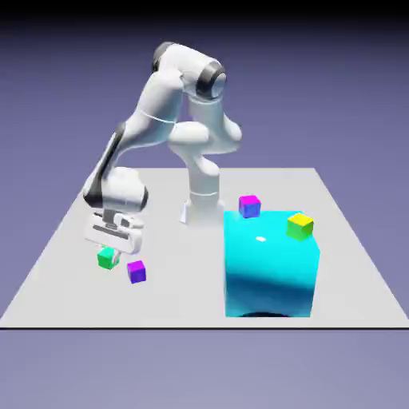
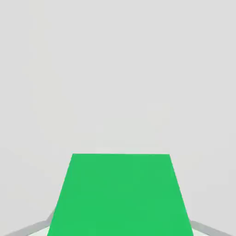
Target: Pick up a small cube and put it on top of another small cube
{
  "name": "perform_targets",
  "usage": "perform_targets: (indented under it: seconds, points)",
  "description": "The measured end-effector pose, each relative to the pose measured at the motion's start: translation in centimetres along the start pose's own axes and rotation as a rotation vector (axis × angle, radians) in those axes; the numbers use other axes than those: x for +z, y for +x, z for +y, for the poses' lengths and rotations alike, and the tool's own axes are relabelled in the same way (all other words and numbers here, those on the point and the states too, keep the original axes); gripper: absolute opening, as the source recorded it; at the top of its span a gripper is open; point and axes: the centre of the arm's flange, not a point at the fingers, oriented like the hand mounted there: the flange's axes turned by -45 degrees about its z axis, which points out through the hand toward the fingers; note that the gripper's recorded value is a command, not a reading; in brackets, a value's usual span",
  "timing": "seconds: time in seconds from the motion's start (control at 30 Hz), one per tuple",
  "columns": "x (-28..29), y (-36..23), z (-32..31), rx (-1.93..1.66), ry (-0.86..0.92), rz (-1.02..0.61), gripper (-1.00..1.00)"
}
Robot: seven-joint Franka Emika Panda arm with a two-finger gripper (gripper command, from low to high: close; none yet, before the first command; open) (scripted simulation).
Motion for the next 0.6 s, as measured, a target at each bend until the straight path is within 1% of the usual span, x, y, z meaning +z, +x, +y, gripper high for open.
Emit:
perform_targets:
  seconds: [0.1, 0.17, 0.4, 0.6]
  points:
    - [-2.4, -0.1, 0.0, 0.001, -0.003, 0.000, -1.00]
    - [-2.4, -0.1, 0.0, 0.001, -0.003, 0.000, -1.00]
    - [-2.3, -6.9, 9.5, -0.229, -0.312, -0.079, -1.00]
    - [-5.0, -11.2, 19.5, -0.462, -0.555, -0.108, -1.00]
